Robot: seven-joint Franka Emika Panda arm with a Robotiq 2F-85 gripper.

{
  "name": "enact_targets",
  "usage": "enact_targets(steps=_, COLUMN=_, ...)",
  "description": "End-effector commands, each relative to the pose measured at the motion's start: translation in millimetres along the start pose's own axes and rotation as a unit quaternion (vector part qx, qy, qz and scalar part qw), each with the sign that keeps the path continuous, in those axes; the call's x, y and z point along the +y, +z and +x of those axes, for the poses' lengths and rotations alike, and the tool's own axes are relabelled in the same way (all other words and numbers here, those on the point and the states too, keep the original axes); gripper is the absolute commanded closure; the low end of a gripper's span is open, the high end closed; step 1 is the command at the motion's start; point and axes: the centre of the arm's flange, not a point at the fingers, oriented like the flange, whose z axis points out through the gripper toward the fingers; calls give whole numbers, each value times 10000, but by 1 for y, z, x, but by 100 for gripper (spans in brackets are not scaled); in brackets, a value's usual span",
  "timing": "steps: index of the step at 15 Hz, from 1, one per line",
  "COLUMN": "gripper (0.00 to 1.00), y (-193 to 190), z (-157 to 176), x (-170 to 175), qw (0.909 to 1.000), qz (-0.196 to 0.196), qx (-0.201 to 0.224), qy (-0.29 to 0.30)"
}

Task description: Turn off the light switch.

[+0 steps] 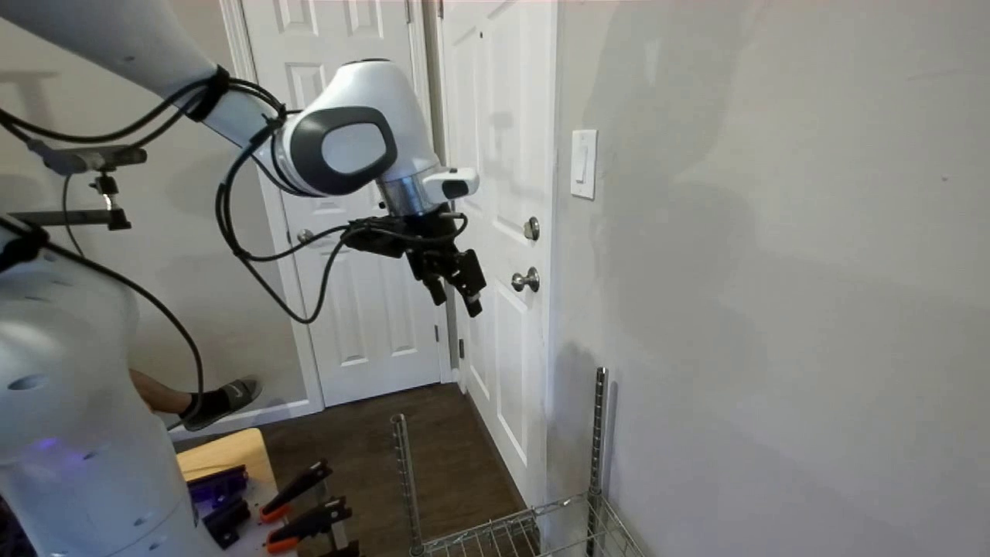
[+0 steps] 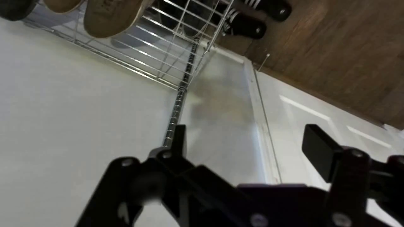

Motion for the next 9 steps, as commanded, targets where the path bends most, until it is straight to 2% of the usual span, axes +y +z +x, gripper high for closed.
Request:
enact_targets(steps=1, gripper=0, y=-31, z=-23, x=-8, qw=9986, qz=367, qx=248, qy=-299)
enact_targets(steps=7, gripper=0, y=-59, z=-14, x=-10, qw=9907, qz=548, qx=1210, qy=-290)
enact_targets(steps=8, gripper=0, y=-62, z=5, x=-13, qw=9946, qz=428, qx=926, qy=-203)
enact_targets(steps=9, gripper=0, y=-66, z=6, x=-12, qw=9934, qz=439, qx=1040, qy=-188)
